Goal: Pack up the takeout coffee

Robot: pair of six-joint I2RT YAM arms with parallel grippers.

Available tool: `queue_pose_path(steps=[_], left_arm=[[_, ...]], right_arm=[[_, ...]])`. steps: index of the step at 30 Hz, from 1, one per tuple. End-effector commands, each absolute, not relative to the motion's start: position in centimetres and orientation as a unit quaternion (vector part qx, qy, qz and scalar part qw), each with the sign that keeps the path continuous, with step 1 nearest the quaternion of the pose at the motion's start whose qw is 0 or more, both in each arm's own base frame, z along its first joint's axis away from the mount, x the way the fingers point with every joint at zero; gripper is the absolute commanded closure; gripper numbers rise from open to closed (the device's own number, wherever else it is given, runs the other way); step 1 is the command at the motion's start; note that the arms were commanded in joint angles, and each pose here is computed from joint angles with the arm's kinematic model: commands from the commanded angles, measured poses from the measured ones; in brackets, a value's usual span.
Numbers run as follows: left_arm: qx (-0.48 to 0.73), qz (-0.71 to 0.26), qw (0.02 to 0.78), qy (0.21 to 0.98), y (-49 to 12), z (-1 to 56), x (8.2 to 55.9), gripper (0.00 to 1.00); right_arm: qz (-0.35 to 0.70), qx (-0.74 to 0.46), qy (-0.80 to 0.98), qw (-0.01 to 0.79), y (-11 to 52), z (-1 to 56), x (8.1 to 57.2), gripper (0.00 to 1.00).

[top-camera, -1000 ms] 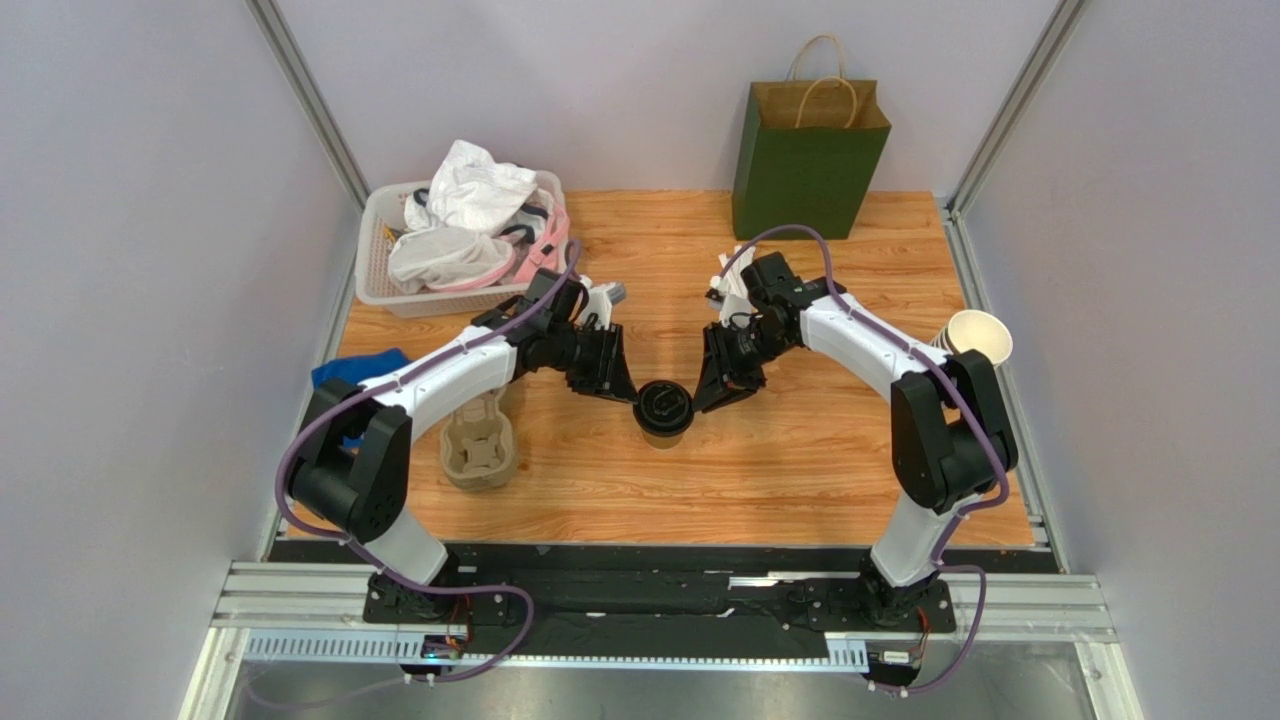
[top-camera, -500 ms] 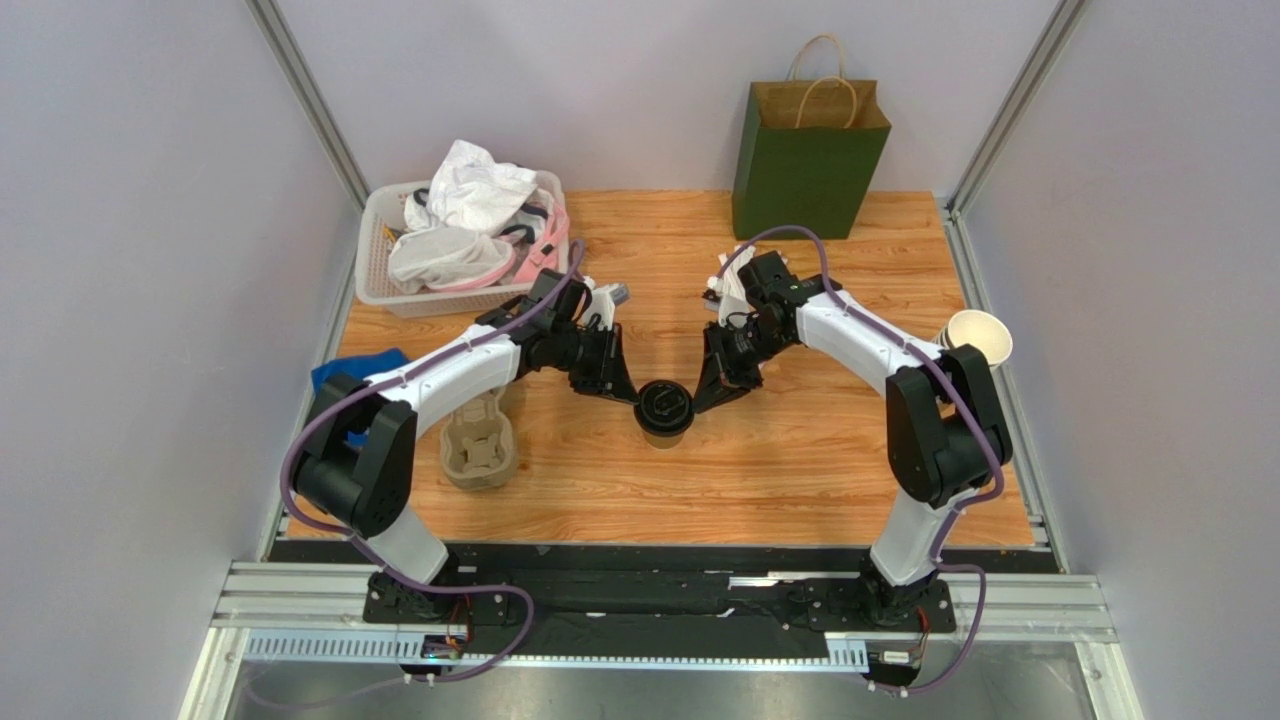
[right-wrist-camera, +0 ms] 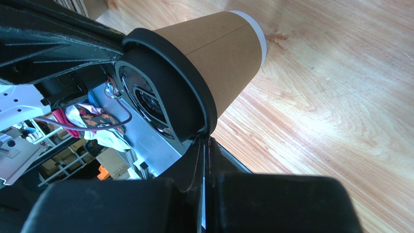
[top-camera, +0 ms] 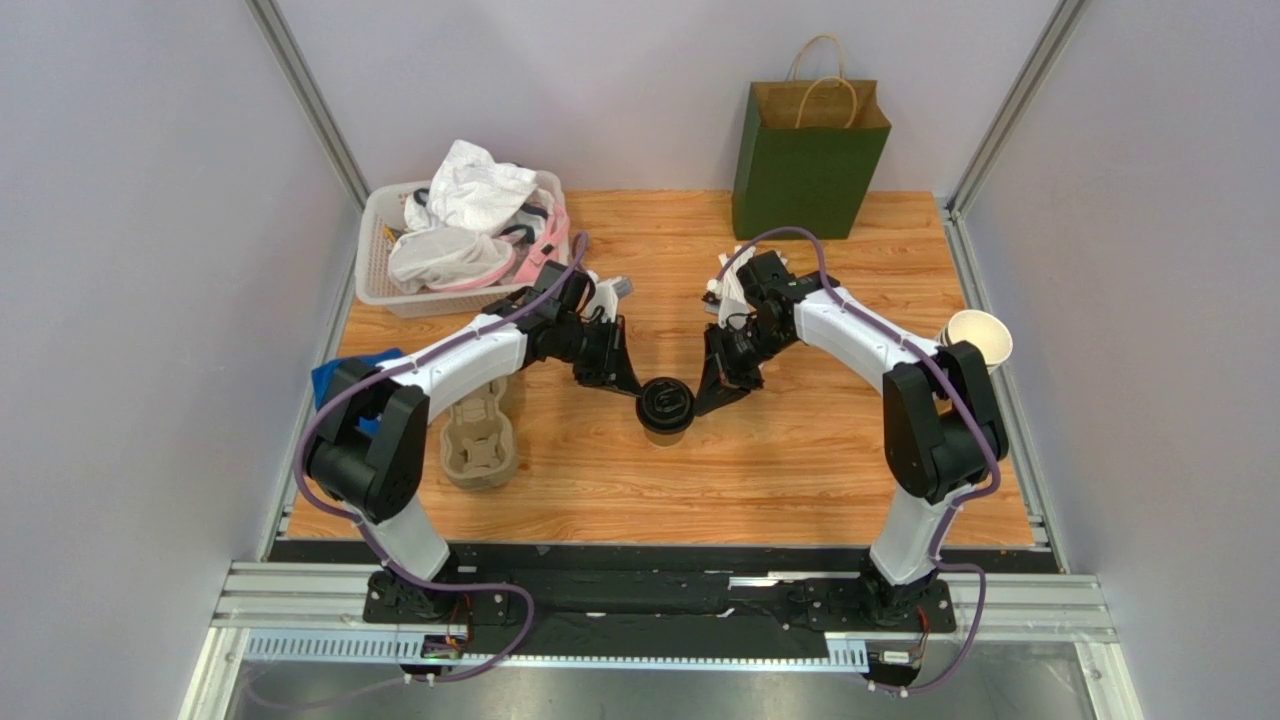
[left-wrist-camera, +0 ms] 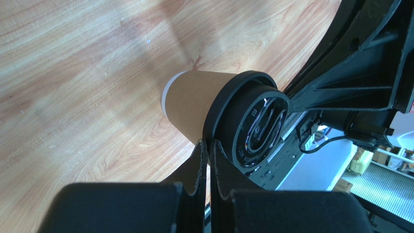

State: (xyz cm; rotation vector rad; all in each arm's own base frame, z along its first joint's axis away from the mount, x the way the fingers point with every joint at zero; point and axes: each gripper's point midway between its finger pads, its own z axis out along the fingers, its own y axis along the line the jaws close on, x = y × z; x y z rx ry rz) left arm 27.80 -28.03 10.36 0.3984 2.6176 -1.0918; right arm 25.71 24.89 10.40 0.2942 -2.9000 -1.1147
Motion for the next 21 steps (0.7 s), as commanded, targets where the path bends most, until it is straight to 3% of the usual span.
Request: queue_pose_path(steps=[1,11,17,21], left_arm=[[0.119,-0.294,0.079,0.945,-26.0,4.3,26.4,1.00],[0.121,-0.272,0.052,0.953,-26.0,2.8,26.0,1.00],[0.146,-0.311,0.082,0.935,-27.3,5.8,26.8,1.00],[0.166,-0.331,0.117,0.922,-28.1,8.5,27.7,0.88]], right_arm=[[-0.303,0.113,-0.946,-0.008,24.5,6.7,27.0,1.00],[-0.292,0.109,-0.950,0.006,24.4,5.3,27.1,1.00],[-0.335,0.117,-0.935,-0.001,25.5,7.9,26.9,1.00],[-0.379,0.124,-0.917,-0.007,26.4,10.7,26.1,0.91]])
